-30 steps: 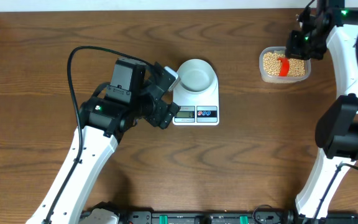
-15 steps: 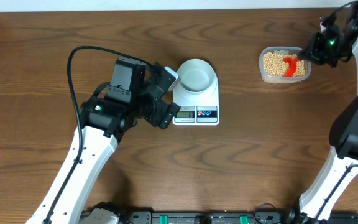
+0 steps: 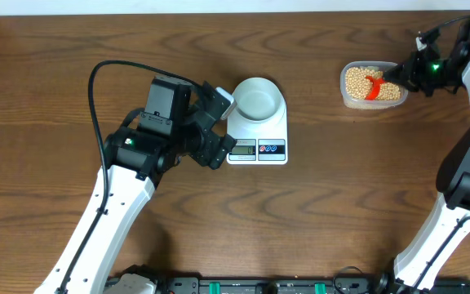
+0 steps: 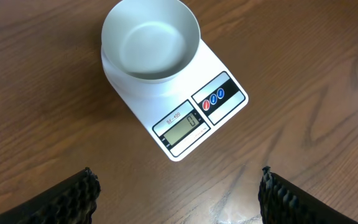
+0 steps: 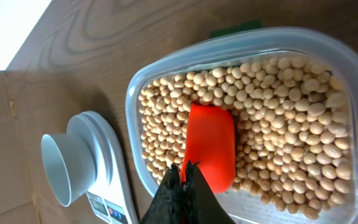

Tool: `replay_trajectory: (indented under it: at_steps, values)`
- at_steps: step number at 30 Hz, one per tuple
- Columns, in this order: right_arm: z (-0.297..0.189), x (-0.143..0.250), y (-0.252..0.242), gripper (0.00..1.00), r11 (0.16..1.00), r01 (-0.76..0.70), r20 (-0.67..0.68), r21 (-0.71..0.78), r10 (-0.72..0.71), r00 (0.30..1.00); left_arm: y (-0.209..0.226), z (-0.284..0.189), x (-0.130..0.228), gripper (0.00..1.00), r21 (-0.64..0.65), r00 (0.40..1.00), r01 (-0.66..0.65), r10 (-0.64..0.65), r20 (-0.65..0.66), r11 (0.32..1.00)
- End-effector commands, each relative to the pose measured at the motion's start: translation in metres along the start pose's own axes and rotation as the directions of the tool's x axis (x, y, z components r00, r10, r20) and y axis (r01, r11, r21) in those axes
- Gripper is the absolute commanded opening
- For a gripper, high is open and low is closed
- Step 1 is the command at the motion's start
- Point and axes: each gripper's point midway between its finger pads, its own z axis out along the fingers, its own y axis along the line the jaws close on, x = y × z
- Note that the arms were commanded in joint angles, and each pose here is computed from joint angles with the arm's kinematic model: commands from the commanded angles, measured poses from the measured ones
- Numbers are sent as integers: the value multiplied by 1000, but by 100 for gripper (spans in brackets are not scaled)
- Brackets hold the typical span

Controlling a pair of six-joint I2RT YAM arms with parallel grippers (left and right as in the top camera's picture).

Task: Scoop item into bowl and weigh 50g on scale
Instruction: 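Lower the red scoop into the soybeans with the right gripper, then lift the filled red scoop out of the soybean tub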

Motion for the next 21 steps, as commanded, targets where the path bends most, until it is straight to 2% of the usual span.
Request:
replay_trajectory:
  at_steps: [1, 11, 16, 21]
  values:
    - [10, 11, 2, 1, 999, -17, -40, -36, 16, 999, -1, -1, 0, 84, 5, 1000, -12, 12, 5, 1000]
    - [-8, 4, -8, 1, 994, -58, -7, -90, 57, 998, -1, -1, 0, 84, 5, 1000, -12, 12, 5, 1000]
    - [-20, 0, -3, 1, 980, -65, 14, -186, 69, 997, -1, -1, 0, 84, 5, 1000, -12, 12, 5, 1000]
    - [-26, -2, -7, 1, 978, -68, 27, -196, 75, 997, -1, -1, 0, 84, 5, 1000, -12, 12, 5, 1000]
